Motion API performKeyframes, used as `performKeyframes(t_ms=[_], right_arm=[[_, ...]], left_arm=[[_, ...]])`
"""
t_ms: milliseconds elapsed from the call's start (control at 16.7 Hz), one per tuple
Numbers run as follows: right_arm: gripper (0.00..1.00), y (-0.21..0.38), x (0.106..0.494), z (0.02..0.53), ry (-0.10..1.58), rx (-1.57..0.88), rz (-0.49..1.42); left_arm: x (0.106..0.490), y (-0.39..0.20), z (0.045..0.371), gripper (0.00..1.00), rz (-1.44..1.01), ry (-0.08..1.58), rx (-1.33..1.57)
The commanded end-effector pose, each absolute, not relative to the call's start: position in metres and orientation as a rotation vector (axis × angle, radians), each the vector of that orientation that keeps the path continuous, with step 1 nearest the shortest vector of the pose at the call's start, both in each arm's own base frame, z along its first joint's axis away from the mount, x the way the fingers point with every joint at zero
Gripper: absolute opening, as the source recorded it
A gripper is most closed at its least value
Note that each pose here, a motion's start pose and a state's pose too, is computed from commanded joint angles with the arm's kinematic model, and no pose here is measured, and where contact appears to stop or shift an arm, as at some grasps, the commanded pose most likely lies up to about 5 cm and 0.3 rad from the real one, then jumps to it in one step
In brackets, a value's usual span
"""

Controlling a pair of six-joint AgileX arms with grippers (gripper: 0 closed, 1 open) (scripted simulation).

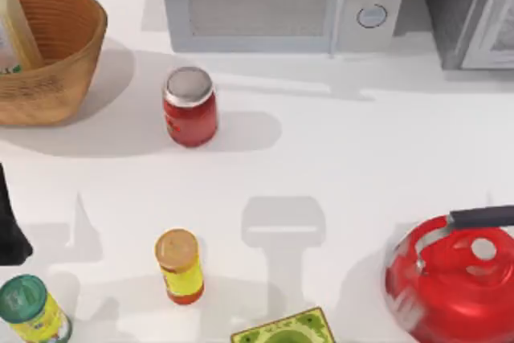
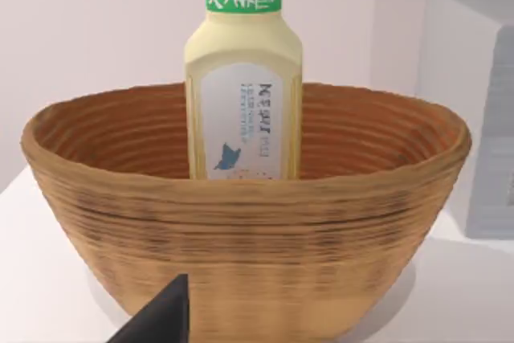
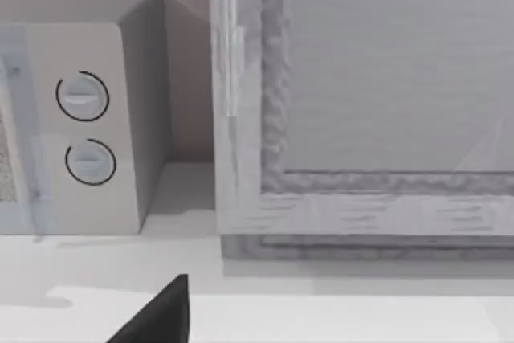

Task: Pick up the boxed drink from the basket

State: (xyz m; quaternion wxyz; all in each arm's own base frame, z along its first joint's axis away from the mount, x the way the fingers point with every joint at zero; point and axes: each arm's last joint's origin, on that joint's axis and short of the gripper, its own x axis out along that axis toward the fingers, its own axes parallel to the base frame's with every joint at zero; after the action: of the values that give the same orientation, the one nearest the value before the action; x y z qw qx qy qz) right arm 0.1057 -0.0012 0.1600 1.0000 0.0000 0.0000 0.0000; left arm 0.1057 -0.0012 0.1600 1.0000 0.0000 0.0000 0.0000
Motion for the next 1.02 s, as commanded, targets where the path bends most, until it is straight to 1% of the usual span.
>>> performKeyframes(t_ms=[300,540,780,1020], right_arm=[[1.00,-0.001,0.106,0.160,0.000,0.000,0.000],[1.00,-0.001,0.106,0.160,0.000,0.000,0.000],[1.00,-0.001,0.106,0.160,0.000,0.000,0.000],[1.00,-0.001,0.106,0.160,0.000,0.000,0.000]], left_arm=[[0.109,-0.001,0.162,1.00,-0.006,0.018,0.005],[0.122,0.000,0.177,1.00,-0.016,0.032,0.006],[0.152,0.003,0.201,1.00,-0.021,0.016,0.000],[0.199,0.009,0.216,1.00,-0.023,-0.007,-0.005]])
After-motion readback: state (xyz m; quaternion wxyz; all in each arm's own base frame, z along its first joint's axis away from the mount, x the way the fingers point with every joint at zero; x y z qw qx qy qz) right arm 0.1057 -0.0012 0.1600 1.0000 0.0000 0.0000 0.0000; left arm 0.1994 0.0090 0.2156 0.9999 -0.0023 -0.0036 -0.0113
